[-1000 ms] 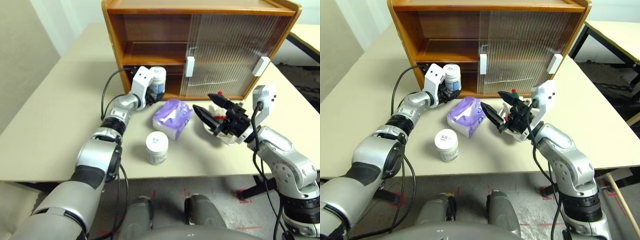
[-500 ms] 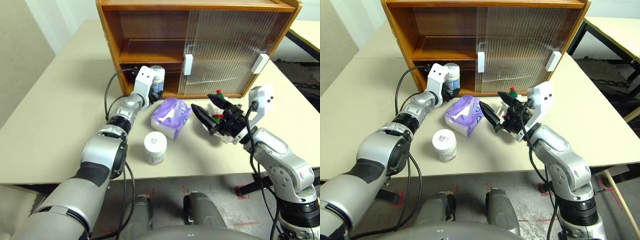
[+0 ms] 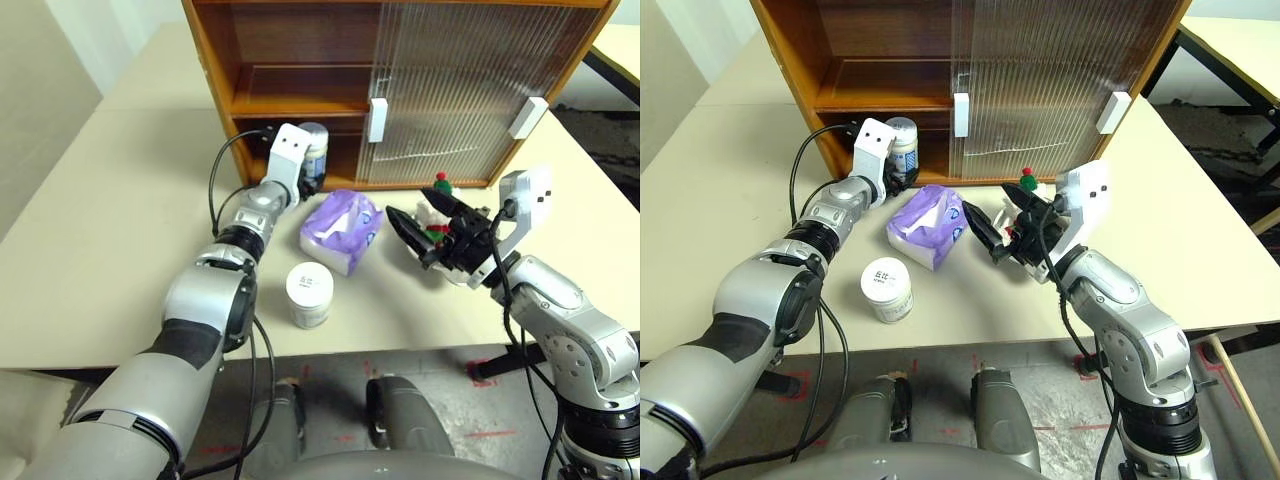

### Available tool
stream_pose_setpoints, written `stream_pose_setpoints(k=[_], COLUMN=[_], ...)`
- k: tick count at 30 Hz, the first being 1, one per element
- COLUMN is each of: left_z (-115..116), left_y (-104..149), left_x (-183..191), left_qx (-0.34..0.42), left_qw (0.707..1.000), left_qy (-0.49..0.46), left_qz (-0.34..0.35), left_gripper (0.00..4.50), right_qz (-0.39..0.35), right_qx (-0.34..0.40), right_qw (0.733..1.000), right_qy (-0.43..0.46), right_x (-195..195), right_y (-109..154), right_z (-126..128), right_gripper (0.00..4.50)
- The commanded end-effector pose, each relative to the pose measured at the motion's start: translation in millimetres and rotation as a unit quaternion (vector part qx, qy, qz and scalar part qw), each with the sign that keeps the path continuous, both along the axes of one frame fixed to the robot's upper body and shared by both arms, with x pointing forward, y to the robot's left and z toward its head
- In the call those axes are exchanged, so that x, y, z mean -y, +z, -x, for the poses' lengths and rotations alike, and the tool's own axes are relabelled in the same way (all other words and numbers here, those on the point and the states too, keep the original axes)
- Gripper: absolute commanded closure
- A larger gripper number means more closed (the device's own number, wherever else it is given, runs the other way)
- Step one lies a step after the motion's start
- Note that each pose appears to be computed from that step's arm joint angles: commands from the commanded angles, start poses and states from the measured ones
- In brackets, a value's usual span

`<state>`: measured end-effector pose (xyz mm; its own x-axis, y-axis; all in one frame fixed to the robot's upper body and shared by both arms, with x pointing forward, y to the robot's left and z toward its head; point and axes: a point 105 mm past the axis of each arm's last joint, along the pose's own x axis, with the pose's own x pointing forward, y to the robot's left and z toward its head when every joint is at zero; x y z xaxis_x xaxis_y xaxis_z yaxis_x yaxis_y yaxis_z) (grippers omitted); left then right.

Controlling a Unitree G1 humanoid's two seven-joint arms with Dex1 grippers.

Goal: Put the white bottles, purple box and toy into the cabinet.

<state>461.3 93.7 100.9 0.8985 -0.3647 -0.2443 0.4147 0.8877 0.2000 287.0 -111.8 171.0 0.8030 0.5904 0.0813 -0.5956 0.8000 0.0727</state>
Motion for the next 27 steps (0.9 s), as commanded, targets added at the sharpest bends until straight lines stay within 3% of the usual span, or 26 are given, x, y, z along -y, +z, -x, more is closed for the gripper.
stream_pose_setpoints(k=[1,12,16,27], left_z=[-3,-5,-6,-6], left_y=[8,10,12,12], left_x=[7,7,3,-8], left_qx=[0.003,-0.001,0.001,0.002], left_qw=[1.000,0.999,0.999,0.999], left_qy=[0.000,0.020,0.029,0.034], left_qz=[0.006,0.028,0.028,0.036], left_gripper=[1.37,1.37,0.02,0.02], right_qz=[0.002,0.001,-0.002,-0.007], right_qx=[-0.001,-0.002,-0.002,0.004], right_qw=[1.000,1.000,1.000,1.000], right_qy=[-0.004,-0.010,-0.008,0.017], right_x=[3,4,4,-5], right_y=[2,3,3,5], right_z=[4,7,6,-1], right_gripper=[0.00,0.00,0.00,0.00])
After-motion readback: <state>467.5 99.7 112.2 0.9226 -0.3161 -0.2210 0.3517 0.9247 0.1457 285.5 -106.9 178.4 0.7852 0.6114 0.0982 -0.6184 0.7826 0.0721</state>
